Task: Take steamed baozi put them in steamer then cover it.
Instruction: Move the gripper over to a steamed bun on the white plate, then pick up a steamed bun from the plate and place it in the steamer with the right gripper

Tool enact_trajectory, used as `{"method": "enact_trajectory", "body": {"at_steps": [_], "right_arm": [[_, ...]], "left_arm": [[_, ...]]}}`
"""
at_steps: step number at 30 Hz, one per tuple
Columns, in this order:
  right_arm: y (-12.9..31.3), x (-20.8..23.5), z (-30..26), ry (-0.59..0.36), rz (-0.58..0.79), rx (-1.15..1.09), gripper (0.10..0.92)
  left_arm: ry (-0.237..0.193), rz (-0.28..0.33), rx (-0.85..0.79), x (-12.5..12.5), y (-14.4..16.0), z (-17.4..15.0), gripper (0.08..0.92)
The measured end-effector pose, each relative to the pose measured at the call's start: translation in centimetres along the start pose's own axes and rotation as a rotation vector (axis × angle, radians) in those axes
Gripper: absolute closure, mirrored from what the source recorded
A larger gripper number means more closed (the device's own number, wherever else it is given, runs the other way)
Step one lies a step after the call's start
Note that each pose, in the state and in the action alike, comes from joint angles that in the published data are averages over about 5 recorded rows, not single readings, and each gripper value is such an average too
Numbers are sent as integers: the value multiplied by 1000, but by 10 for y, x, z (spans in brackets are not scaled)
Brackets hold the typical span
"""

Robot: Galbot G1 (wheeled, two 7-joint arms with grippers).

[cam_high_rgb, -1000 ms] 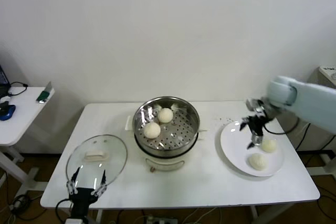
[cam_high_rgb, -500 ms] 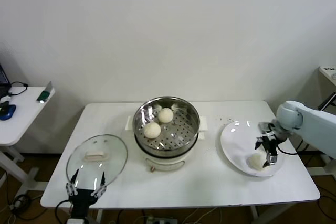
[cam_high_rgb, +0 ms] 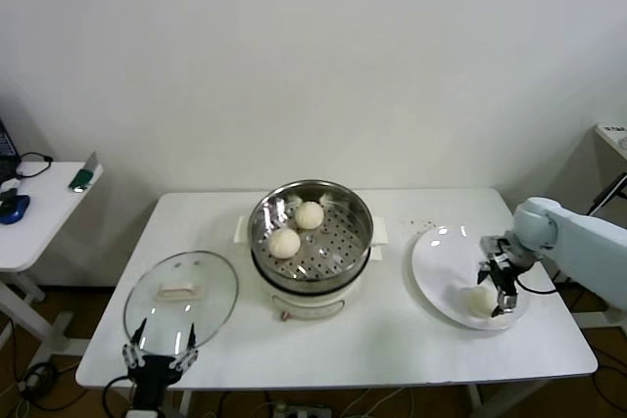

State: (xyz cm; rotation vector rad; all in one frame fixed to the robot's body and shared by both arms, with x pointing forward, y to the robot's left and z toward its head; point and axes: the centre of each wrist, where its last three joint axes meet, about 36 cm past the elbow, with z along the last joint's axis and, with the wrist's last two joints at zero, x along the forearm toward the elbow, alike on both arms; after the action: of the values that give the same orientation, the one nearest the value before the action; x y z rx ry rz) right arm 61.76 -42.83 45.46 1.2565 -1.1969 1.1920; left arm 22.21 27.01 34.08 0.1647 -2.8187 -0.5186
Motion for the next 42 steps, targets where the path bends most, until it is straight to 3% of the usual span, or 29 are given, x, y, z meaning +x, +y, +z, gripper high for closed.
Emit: {"method": "enact_trajectory", "body": {"at_steps": [8,22,31,42], "right_arm": [[-3,-3,-3,-1,-11,11,319],[-20,20,-14,-11,5,98,361],[-59,111,-64,-9,67,400,357],[-71,237,-195,73,172,919,343]], "left_arm": [[-3,0,0,-1,0,-1,177],[-4,0,-2,-1,1,0,177],[-4,8,-10,0,-1,-1,177],[1,19,-4,0,-6,0,177]]}}
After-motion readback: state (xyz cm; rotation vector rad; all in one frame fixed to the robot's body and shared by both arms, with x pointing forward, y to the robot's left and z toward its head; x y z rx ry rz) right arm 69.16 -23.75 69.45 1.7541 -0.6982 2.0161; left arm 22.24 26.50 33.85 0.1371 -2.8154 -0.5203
